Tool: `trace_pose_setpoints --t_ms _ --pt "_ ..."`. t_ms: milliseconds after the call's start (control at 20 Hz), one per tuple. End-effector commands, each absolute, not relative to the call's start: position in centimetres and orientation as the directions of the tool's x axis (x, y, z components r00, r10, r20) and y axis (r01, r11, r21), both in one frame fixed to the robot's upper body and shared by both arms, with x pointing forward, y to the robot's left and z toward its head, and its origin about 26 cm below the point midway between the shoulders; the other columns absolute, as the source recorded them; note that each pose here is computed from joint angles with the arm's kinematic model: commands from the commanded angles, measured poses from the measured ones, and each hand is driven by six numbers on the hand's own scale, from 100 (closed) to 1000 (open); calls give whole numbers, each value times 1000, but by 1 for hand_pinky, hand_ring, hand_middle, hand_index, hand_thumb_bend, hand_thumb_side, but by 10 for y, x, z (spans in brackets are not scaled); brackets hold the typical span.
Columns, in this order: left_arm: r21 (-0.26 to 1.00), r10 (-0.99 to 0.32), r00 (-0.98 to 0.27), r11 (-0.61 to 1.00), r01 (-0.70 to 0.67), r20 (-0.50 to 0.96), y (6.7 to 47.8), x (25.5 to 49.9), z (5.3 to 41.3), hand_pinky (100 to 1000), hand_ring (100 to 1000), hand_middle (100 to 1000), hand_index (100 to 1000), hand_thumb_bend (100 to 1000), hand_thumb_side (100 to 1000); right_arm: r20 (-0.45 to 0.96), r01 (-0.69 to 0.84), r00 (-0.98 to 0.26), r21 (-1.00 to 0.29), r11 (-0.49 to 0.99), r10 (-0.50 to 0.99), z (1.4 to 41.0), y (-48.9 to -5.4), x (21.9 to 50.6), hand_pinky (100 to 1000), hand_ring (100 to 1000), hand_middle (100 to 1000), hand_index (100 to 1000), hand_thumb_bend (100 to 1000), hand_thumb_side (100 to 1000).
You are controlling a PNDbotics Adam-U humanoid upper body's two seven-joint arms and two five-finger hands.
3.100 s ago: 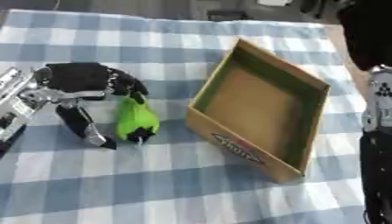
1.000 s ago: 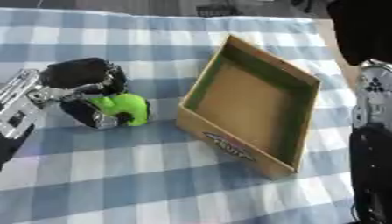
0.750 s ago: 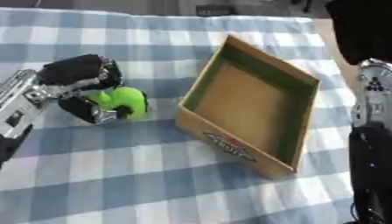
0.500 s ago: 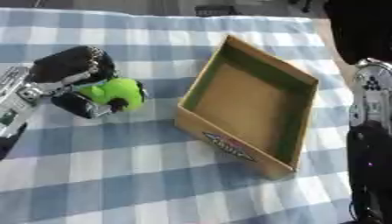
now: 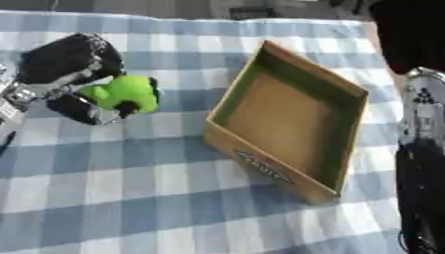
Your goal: Pick up objects on the table and place them in the box.
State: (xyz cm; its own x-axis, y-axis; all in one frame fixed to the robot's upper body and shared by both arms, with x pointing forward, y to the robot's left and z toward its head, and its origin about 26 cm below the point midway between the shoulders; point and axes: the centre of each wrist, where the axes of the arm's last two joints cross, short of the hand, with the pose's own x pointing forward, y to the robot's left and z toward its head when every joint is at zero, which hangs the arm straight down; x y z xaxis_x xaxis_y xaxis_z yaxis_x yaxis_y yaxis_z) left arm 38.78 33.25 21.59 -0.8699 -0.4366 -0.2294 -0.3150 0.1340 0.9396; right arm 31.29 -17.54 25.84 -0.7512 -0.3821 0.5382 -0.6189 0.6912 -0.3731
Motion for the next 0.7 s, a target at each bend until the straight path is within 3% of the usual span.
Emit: trace_pose_setpoints --t_ms 50,300,700 --pt "914 -420 -861 150 -378 -287 327 381 247 100 100 100 186 137 740 530 -587 -773 -389 710 -349 263 -183 311 479 564 676 822 100 935" --pt "905 -358 -896 231 -357 -262 307 381 258 100 100 100 187 137 738 531 -582 -774 -382 718 -345 264 -183 311 474 560 669 807 100 934" --pt "921 -284 -921 206 -332 -268 286 389 264 100 100 100 186 139 737 519 -607 -763 -369 704 -386 270 -176 310 470 557 663 796 100 932"
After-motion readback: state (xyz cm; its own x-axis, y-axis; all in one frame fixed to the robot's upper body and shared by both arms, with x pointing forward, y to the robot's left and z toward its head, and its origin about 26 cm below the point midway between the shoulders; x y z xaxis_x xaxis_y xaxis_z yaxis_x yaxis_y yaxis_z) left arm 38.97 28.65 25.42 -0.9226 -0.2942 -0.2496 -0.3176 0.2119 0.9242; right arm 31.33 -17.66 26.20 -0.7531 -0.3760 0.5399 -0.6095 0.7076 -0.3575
